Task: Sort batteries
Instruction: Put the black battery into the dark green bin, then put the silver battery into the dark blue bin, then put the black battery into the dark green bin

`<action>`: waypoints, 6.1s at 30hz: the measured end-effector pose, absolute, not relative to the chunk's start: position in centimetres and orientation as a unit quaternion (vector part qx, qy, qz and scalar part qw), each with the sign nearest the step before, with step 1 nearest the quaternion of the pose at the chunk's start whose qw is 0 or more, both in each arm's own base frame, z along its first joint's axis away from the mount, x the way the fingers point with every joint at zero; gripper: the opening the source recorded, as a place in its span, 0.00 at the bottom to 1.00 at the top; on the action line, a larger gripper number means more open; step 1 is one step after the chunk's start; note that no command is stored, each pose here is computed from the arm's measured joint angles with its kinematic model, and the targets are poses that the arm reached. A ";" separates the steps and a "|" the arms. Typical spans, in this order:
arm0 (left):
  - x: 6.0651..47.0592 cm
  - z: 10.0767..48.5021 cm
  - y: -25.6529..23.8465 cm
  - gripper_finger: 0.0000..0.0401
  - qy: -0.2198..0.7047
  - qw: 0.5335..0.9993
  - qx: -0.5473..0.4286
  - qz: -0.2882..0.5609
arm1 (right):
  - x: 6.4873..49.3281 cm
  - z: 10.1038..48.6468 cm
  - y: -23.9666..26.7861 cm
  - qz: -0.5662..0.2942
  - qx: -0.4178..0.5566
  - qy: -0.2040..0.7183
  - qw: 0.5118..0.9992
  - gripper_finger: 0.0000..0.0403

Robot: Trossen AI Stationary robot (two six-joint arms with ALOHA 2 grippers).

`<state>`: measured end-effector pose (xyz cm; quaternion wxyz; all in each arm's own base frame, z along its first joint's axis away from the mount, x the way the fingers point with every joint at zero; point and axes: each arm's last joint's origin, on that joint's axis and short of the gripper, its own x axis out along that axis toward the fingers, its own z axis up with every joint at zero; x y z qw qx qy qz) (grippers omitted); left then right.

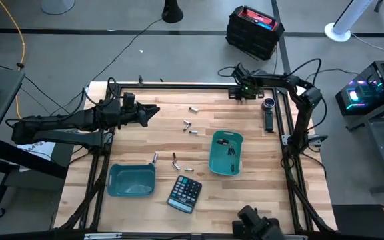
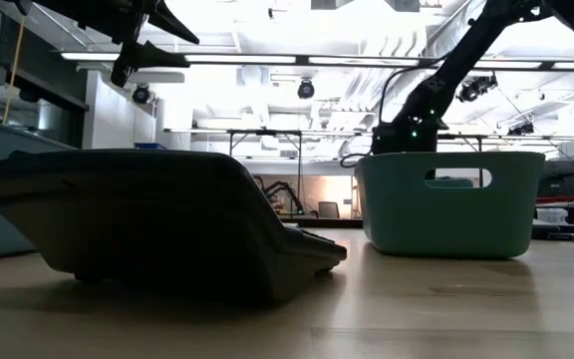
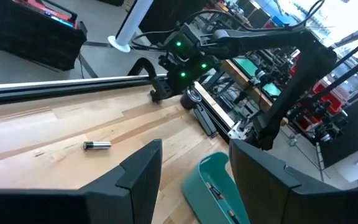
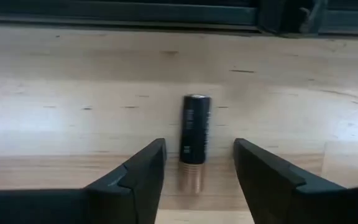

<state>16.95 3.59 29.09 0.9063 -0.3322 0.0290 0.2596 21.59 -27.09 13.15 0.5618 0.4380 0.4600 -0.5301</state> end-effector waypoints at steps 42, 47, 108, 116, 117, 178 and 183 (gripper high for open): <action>27.8 23.7 4.5 0.45 0.343 0.925 -0.145 0.074 | 27.1 26.7 -0.5 -0.193 0.305 0.530 0.768 0.27; 29.5 23.9 5.5 0.45 0.395 0.912 -0.071 0.087 | 26.9 27.2 -1.0 -0.196 0.307 0.518 0.774 0.41; 18.8 24.0 -9.9 0.18 0.592 0.713 -0.361 0.101 | 27.8 28.5 -5.0 -0.142 0.296 0.436 0.838 0.45; 19.6 24.2 -6.8 0.43 0.575 0.736 -0.318 0.161 | 27.8 28.5 -5.0 -0.138 0.290 0.438 0.840 0.45; 19.8 24.2 -6.1 0.45 0.567 0.739 -0.318 0.175 | 27.8 28.5 -5.0 -0.138 0.290 0.438 0.840 0.45; 17.2 23.7 -11.5 0.26 0.608 0.696 -0.357 0.133 | 28.1 28.8 -5.2 -0.134 0.278 0.419 0.854 0.45; 18.6 24.2 -10.3 0.47 0.599 0.716 -0.335 0.125 | 28.1 28.8 -5.2 -0.137 0.288 0.417 0.851 0.45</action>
